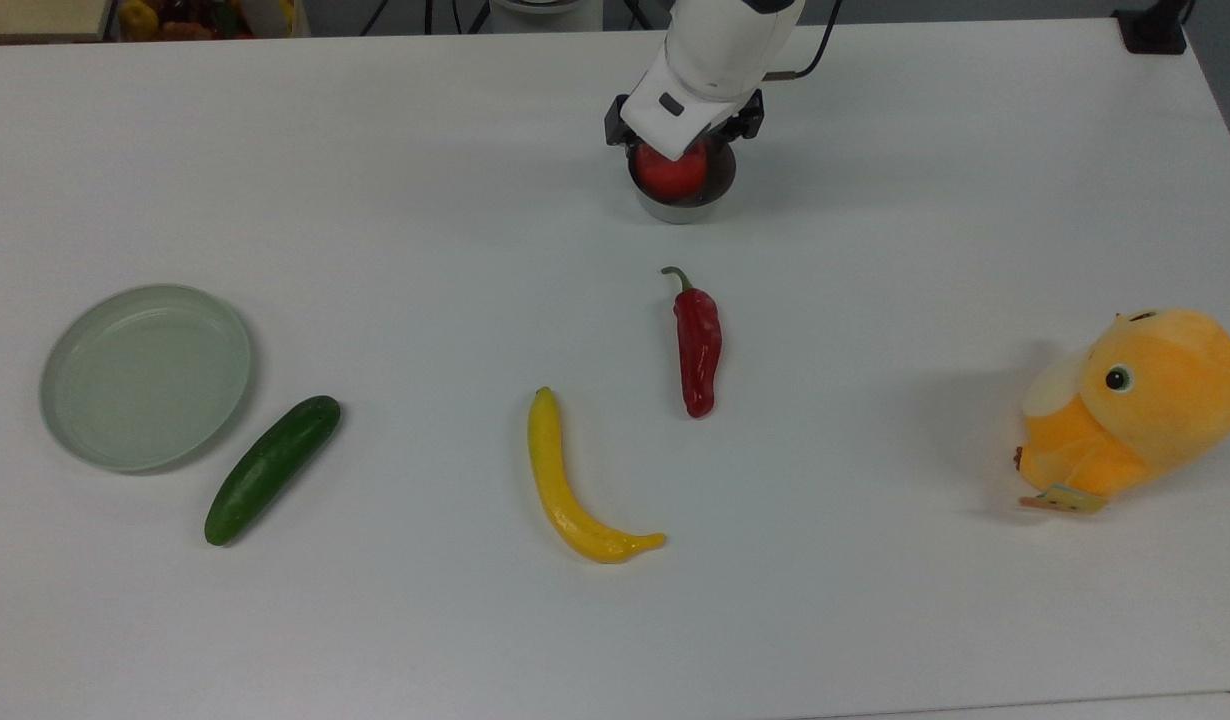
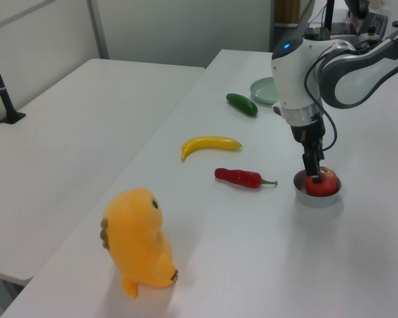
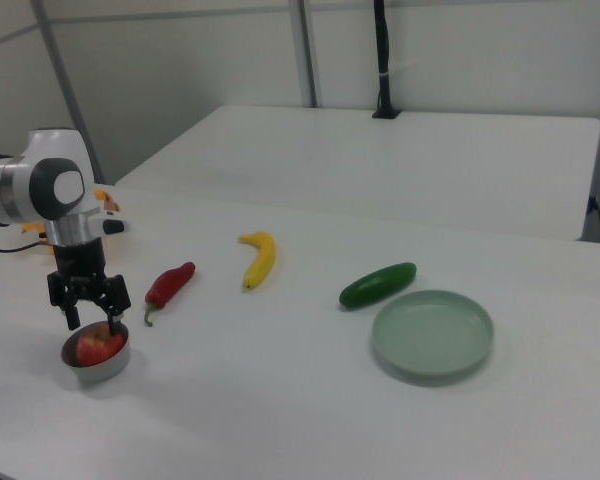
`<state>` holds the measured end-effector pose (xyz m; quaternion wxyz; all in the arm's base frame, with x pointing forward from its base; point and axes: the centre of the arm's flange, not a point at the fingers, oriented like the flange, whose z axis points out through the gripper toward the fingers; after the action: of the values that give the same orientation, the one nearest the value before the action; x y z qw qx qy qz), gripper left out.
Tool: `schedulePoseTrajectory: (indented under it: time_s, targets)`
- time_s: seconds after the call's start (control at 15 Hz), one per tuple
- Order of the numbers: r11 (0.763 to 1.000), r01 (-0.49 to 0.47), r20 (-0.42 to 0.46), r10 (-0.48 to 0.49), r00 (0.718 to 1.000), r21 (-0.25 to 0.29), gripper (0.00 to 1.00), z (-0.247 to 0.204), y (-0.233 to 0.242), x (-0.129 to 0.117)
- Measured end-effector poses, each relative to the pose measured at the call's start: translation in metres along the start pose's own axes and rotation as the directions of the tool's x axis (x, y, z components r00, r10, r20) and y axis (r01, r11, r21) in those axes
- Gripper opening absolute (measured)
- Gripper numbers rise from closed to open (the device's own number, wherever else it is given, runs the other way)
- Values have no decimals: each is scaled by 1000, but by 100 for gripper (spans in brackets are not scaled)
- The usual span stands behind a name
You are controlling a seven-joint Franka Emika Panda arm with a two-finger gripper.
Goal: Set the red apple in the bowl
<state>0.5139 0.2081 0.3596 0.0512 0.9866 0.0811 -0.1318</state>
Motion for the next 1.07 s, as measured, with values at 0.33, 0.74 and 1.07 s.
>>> schedulePoseTrajectory:
  time_s: [0.33, 0.74, 1.07]
  targets:
    - [999, -40, -48, 39, 998, -3, 100, -60, 22, -11]
    - [987, -159, -126, 160, 979, 16, 100, -167, 92, -48]
    - [969, -239, -186, 246, 951, 59, 100, -207, 164, -73]
